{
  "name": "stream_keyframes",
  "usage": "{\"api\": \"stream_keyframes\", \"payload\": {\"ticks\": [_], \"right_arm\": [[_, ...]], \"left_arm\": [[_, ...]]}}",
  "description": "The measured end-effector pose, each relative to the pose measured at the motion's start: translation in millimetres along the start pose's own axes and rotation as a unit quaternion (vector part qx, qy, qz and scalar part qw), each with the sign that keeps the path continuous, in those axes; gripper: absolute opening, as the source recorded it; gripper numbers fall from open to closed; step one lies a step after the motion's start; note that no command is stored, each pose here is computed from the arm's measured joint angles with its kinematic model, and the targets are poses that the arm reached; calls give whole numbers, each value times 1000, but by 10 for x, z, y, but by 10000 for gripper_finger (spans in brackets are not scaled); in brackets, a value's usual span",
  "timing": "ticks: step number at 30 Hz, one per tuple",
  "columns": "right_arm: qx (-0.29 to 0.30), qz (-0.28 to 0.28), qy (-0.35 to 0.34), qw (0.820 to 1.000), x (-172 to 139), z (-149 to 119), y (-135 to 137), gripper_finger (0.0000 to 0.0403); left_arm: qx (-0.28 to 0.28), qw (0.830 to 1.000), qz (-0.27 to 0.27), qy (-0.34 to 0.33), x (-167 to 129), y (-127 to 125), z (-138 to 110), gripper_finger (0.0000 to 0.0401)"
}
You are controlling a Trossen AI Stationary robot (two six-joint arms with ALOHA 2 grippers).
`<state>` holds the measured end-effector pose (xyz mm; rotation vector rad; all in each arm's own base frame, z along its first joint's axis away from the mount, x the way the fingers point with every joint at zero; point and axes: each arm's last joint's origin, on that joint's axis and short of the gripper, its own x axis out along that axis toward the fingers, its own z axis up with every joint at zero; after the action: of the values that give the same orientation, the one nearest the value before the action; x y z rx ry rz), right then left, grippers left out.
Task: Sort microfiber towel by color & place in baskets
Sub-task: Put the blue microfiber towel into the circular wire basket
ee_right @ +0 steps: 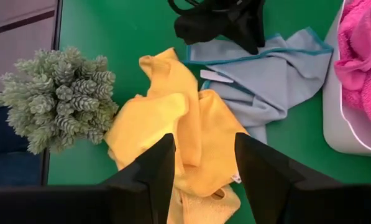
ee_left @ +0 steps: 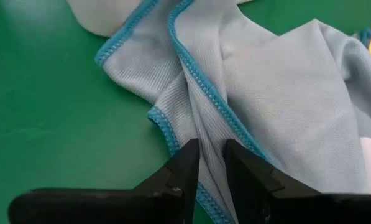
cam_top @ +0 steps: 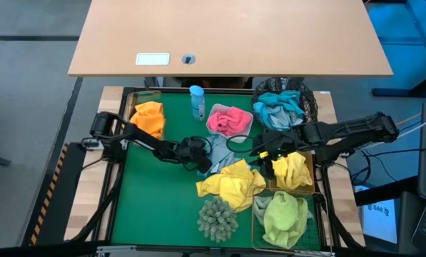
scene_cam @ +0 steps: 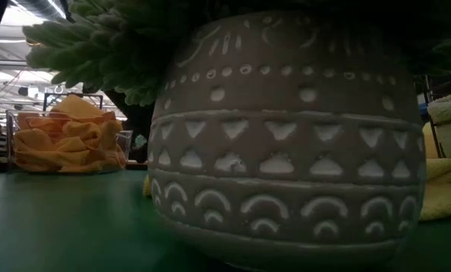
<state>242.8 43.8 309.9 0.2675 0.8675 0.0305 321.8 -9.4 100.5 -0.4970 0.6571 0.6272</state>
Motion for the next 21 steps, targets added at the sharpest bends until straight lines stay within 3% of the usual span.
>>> {"api": "stream_keyframes", "payload": {"ticks": [9, 16, 21], "right_arm": [[0, 1, -2, 1000, 1, 2, 1, 168], [0, 4, -10, 1000, 1, 19, 7, 168], [0, 4, -10, 1000, 1, 20, 7, 168]], "left_arm": [[1, 1000, -4, -6, 44, -8, -16, 72], [1, 1000, -11, 1, 44, -12, -21, 8], [0, 1000, -14, -1, 45, -14, -19, 4]]}}
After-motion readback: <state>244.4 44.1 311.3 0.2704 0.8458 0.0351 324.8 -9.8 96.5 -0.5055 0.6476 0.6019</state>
